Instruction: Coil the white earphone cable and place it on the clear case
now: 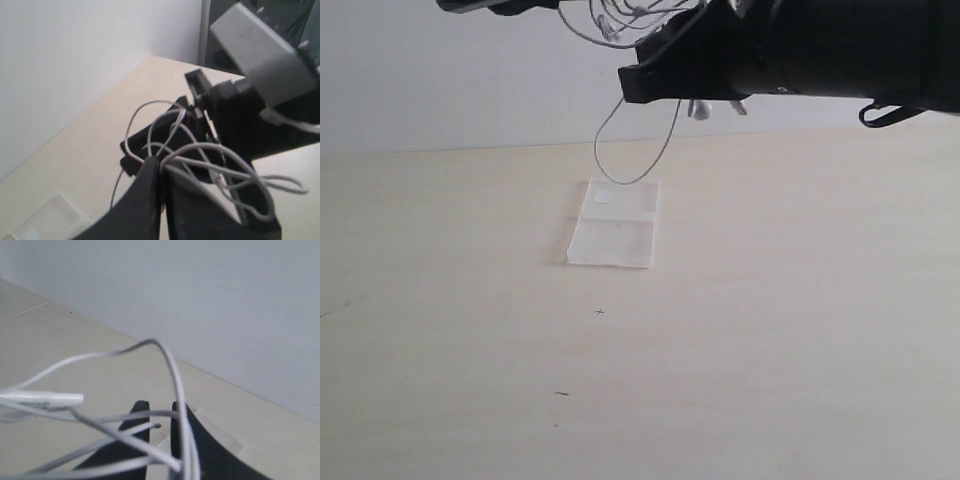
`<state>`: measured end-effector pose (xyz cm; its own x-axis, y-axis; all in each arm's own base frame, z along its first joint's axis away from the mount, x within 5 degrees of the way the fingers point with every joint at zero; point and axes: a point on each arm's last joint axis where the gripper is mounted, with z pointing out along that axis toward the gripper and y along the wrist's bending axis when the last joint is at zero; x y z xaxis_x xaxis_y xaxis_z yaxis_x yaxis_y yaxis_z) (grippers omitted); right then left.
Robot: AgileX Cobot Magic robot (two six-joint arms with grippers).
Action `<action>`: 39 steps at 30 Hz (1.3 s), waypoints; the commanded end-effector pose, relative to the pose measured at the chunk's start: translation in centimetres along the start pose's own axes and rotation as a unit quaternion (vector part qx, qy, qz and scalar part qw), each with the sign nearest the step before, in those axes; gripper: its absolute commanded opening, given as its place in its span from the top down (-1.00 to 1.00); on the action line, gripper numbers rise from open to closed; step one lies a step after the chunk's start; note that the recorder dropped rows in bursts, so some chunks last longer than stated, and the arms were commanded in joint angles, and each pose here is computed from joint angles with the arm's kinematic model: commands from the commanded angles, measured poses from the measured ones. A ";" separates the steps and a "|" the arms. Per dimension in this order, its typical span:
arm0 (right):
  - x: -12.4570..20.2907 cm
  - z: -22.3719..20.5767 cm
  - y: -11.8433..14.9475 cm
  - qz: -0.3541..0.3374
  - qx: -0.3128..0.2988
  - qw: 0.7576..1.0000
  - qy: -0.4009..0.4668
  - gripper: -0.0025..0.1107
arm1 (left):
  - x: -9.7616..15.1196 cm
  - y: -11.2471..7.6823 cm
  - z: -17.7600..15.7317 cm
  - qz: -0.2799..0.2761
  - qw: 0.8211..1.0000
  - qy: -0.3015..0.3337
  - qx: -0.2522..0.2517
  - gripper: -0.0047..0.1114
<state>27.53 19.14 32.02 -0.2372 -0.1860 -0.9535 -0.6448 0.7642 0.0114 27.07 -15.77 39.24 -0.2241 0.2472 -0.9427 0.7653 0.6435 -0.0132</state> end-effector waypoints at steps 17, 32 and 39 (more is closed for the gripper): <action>-2.7 -3.4 0.3 -0.047 0.003 0.998 -0.051 0.96 | 6.4 0.0 1.2 -0.049 0.994 0.099 -0.013 0.74; -2.4 -3.4 0.6 -0.063 -0.014 0.997 -0.039 0.96 | 7.0 -0.8 1.2 -0.102 0.987 0.121 0.020 -0.15; -2.4 -3.3 0.3 -0.072 0.002 0.997 -0.038 0.96 | 8.1 -1.0 0.8 -0.111 0.975 0.189 0.027 -0.15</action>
<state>25.38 17.99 34.98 -0.1052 -0.2369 -0.9658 -0.6787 0.7270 -0.1044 25.11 -15.41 31.87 -0.5516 0.3305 -0.7659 0.7219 0.6491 -0.2398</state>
